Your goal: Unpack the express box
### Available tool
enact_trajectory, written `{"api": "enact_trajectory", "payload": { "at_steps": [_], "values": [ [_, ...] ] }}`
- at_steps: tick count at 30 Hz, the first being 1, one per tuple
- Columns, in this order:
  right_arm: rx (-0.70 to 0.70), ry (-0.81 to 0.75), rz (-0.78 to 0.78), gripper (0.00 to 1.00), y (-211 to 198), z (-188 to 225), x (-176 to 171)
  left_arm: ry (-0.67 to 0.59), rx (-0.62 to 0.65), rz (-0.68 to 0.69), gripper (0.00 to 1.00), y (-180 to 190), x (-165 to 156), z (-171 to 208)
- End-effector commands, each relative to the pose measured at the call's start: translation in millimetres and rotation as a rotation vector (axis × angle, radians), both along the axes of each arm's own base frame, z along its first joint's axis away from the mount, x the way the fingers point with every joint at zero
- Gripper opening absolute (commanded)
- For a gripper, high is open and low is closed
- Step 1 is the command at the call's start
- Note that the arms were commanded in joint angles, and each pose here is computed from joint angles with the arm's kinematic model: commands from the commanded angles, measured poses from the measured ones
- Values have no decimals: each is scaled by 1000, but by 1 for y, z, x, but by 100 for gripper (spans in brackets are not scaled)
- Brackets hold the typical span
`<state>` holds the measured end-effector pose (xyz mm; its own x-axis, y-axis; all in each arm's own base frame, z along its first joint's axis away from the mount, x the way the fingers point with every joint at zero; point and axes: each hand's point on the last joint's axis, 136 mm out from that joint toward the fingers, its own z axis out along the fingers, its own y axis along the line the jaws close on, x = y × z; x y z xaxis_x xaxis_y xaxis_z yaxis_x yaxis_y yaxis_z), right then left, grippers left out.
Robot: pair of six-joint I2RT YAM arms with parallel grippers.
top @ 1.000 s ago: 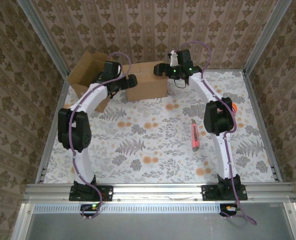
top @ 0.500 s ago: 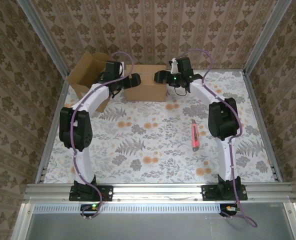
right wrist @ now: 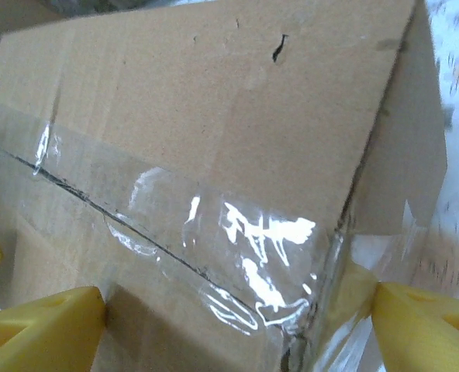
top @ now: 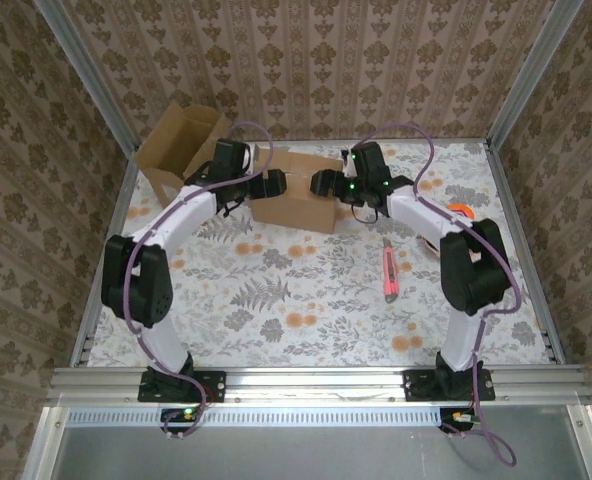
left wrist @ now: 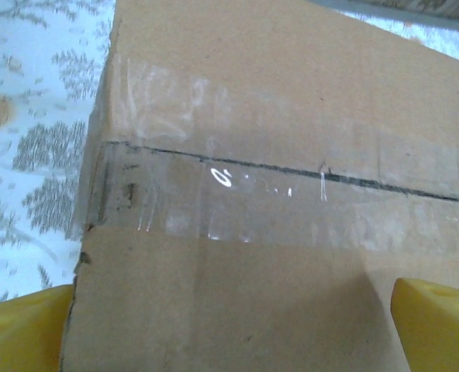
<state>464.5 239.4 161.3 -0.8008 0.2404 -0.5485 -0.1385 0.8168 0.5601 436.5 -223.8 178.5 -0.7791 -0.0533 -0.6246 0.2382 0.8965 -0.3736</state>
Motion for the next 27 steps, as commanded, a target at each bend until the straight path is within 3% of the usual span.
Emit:
{"api": "enact_trajectory", "payload": {
  "at_steps": [1, 7, 15, 23, 27],
  "values": [
    [28, -20, 110, 88, 41, 20, -52, -28, -101, -160, 99, -46, -42, 29],
    [-16, -24, 100, 89, 48, 18, -114, 0, -96, -179, 100, -49, -78, 21],
    [32, -37, 37, 90, 52, 24, -179, -10, -80, -204, 100, -54, -109, 32],
    [32, -44, -33, 100, 42, 18, -207, -54, -27, -201, 100, -47, -104, 45],
    [18, -48, -42, 100, 35, 22, -212, -53, -18, -203, 100, -47, -98, 48]
  ]
}}
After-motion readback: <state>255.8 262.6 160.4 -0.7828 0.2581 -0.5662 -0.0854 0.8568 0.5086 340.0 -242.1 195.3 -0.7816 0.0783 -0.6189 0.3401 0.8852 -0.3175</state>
